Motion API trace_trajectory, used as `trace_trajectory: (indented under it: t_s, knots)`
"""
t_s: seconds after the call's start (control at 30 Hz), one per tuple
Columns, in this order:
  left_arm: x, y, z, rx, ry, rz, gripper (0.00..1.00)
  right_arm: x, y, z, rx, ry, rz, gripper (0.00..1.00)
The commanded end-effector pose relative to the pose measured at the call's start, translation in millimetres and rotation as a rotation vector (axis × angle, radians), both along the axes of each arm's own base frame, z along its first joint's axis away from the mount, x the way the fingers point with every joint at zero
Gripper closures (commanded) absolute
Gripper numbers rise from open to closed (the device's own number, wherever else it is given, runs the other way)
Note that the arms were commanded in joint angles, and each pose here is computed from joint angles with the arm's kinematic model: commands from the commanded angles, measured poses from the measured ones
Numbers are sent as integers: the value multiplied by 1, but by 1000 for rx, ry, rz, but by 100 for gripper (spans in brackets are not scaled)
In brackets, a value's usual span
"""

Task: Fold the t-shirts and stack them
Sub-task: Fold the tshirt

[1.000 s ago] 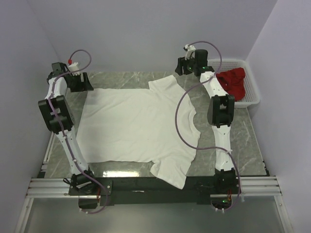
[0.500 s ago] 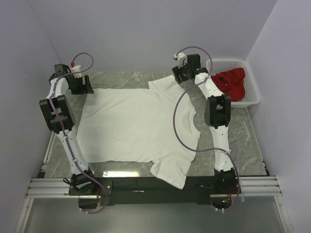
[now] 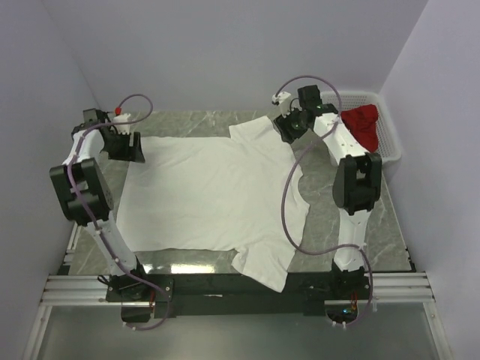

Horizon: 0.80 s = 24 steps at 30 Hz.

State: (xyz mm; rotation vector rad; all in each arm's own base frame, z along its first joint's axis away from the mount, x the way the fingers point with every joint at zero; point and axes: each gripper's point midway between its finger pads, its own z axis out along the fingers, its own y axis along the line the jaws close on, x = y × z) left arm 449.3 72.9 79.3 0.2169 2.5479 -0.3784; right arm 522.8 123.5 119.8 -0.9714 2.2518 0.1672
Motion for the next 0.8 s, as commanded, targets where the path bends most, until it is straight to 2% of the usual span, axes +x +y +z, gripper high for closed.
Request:
trace_trajectory:
  t_s: [0.0,0.03,0.07,0.1,0.13,0.17,0.23,0.27,0.37,0.53,0.67,0.77]
  knots:
    - [-37,-7,47,68,-80,-110,24,-52,4,42,47,58,50,40]
    - [-50,-10,63,76,-107,-133,24,-64,6,44,59,89,56,41]
    - [-67,-15,60,69,-106,-208,24,-93,5,34,60,191,73,43]
    - [-97,-26,66,42,-56,-259,24,-112,10,42,80,218,106,48]
    - [-112,-28,66,62,-55,-340,26,-129,12,40,85,263,125,49]
    - [-136,-32,57,40,0,-371,26,-165,10,26,70,385,145,49]
    - [-179,-37,60,44,38,-475,28,-207,19,32,64,428,230,51]
    - [-202,-36,49,29,81,-487,30,-237,17,16,47,502,249,51]
    - [-256,-33,39,50,147,-580,35,-299,23,22,-12,436,380,51]
    - [-304,-19,19,211,199,-727,39,-373,40,-4,-113,432,602,52]
    - [-327,-20,3,224,253,-779,39,-407,47,-27,-169,425,671,52]
    - [-327,-24,1,198,251,-763,38,-422,49,-39,-211,406,710,52]
